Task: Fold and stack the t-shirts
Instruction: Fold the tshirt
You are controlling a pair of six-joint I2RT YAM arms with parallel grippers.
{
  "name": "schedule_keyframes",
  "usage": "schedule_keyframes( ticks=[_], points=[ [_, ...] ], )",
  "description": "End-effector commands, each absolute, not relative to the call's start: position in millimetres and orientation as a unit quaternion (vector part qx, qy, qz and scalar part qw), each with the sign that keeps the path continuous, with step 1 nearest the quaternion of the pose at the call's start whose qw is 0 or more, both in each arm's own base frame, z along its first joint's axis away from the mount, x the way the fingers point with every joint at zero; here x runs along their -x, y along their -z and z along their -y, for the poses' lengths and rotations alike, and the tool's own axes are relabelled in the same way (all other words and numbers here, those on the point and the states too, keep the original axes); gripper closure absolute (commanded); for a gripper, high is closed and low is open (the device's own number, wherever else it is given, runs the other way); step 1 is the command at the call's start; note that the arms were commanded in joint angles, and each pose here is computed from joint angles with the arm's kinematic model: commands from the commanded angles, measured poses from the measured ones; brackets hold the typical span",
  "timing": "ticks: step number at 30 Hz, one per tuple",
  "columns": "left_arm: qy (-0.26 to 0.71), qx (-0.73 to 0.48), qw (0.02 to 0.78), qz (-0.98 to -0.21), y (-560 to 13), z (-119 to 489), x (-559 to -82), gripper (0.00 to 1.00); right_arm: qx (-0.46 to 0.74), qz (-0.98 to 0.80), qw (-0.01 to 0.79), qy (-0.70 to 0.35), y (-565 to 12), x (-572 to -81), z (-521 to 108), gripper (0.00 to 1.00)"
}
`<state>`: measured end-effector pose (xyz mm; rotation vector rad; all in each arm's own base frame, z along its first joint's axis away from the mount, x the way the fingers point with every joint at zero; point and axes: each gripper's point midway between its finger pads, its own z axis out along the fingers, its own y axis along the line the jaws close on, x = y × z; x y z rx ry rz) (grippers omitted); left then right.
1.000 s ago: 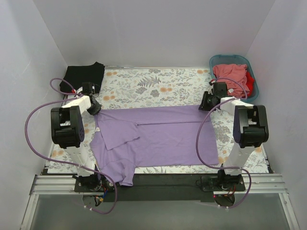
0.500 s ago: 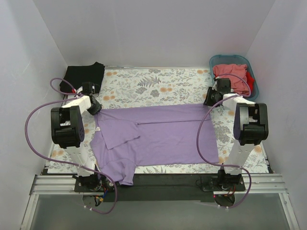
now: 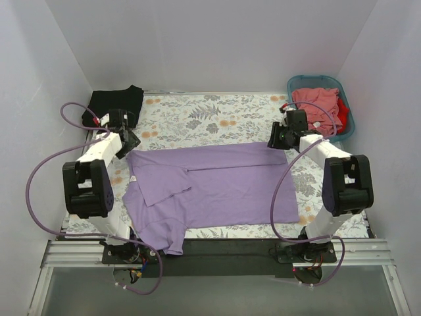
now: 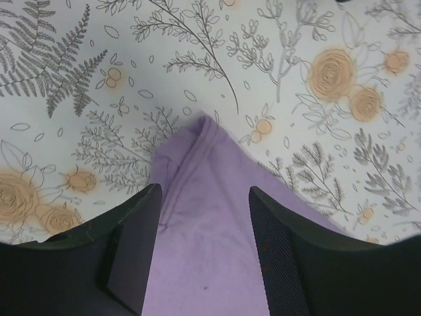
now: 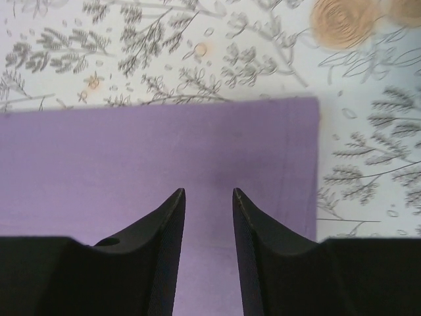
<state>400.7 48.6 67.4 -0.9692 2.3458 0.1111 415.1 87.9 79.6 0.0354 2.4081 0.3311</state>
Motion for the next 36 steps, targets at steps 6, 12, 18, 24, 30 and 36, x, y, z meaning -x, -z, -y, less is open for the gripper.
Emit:
schedule_keyframes(
  ticks=[6, 12, 18, 24, 30, 36],
  points=[
    [-0.038, 0.31, 0.313, -0.897, -91.6, 0.2, -369.5, 0.5, 0.018, -0.942, 0.31, -0.126, -58.6, -392.3, -113.7, 0.58],
    [-0.014, 0.283, 0.265, -0.922, -50.1, 36.0, -363.8, 0.52, 0.02, -0.95, 0.29, -0.117, -38.7, -394.5, -115.9, 0.58],
    [-0.039, 0.279, 0.233, -0.931, -13.0, 33.7, -372.0, 0.54, 0.018, -0.953, 0.294, -0.066, -24.9, -417.2, -95.7, 0.58],
    [-0.048, 0.27, 0.22, -0.936, 7.3, 37.7, -404.9, 0.54, -0.017, -0.952, 0.303, -0.049, -15.8, -461.0, -73.9, 0.58],
    [-0.034, 0.267, 0.237, -0.933, 5.9, 48.3, -463.6, 0.52, -0.019, -0.941, 0.336, -0.038, -20.6, -526.6, -56.9, 0.58],
    [-0.026, 0.258, 0.279, -0.924, -17.6, 52.2, -513.5, 0.48, 0.016, -0.922, 0.378, -0.078, -46.9, -577.9, -75.6, 0.58]
  ],
)
